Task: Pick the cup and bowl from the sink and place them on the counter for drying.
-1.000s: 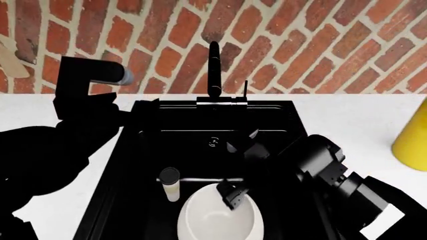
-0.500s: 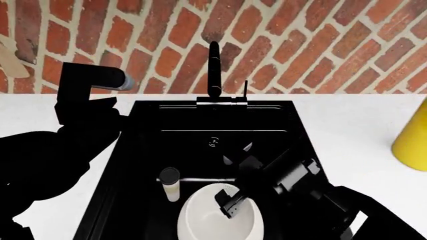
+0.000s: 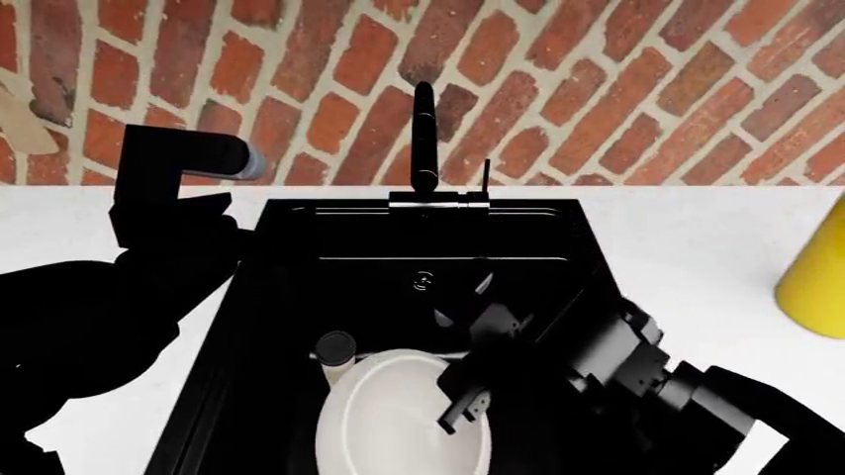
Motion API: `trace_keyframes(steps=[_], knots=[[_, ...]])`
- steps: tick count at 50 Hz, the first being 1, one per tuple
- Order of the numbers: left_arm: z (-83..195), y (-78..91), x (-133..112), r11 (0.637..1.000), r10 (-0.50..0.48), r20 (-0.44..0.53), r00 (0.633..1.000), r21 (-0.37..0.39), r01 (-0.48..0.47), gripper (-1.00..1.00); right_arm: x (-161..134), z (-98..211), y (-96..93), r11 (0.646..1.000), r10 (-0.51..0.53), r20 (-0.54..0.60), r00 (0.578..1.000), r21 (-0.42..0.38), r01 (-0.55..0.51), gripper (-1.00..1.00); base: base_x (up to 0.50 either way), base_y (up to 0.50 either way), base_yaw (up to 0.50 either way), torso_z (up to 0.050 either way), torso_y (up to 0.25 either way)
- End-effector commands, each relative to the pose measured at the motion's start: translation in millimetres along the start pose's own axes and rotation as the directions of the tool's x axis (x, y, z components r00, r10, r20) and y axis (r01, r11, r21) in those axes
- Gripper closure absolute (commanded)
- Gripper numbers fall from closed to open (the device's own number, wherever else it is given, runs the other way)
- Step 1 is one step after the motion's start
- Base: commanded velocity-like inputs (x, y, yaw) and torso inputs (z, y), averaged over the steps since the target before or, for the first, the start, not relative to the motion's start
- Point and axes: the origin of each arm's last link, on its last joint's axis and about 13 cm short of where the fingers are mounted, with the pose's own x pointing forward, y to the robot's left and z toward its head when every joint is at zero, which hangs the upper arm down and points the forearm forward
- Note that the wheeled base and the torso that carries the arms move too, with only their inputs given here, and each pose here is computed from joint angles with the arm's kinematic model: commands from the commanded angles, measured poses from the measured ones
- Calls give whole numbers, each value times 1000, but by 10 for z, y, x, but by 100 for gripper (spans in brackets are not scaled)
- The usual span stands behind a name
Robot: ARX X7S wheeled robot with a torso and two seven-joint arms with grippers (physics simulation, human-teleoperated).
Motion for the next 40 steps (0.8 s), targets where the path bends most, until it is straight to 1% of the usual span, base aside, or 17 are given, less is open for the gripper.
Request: trace_keyframes(steps=[1,9,10,12,14,15,19,20,21,23,27,34,35,36,37,38,40], knots=[[9,-5,1,1000,6,4,1000,2,-6,-100,-387,19,125,995,-20,18,1000,-96,22,100,0,0,0,0,0],[-11,18,-22,1000,8,6,1000,-1,-8,-100,-746,78,99,995,-60,50,997,-74,64,100,0,0,0,0,0],[-9,18,-18,1000,7,6,1000,0,-7,-100,-812,89,97,993,-71,52,996,-92,75,100,0,0,0,0,0],[16,22,-6,1000,11,17,1000,-8,-11,-100,-906,107,91,993,-76,57,995,-88,81,100,0,0,0,0,0],[20,91,-36,1000,13,17,1000,-9,-13,-100,-989,121,81,992,-85,60,995,-86,90,100,0,0,0,0,0],[10,59,-16,1000,13,17,1000,-9,-13,-100,-1013,123,80,992,-87,59,994,-88,92,100,0,0,0,0,0],[-3,36,-2,1000,12,18,1000,-12,-12,-100,-1227,133,59,991,-98,53,994,-87,103,100,0,0,0,0,0],[-6,63,-15,1000,12,16,1000,-12,-12,-100,-1299,132,49,991,-101,48,994,-84,105,100,0,0,0,0,0],[-11,50,-9,1000,12,15,1000,-12,-11,-100,-1332,133,45,991,-103,47,994,-83,106,100,0,0,0,0,0],[-4,103,-43,1000,12,18,1000,-14,-12,-100,-1501,139,12,989,-122,45,991,-74,125,100,0,0,0,0,0],[-11,116,-53,1000,12,19,1000,-15,-12,-100,-1740,122,-22,986,-156,33,987,-54,157,100,0,0,0,0,0],[-28,68,-10,1000,9,26,1000,-22,-8,-100,-2224,35,-97,972,-235,-2,972,27,235,100,0,0,0,0,0],[-31,63,-7,1000,9,26,1000,-23,-8,-100,-2269,21,-109,968,-245,-4,970,48,245,100,0,0,0,0,0],[-33,101,-21,1000,9,27,1000,-24,-8,-100,-2339,2,-131,961,-269,-4,963,59,269,100,0,0,0,0,0],[-41,78,-5,1000,8,28,1000,-26,-7,-100,-2395,-9,-146,960,-267,4,964,91,266,100,0,0,0,0,0],[-47,92,-9,1000,5,27,1000,-27,-4,-100,-2465,-20,-158,957,-272,3,962,104,271,100,0,0,0,0,0],[-58,51,18,1000,3,29,1000,-24,-2,-100,-2550,-50,-195,946,-297,-13,955,129,296,100,0,0,0,0,0]])
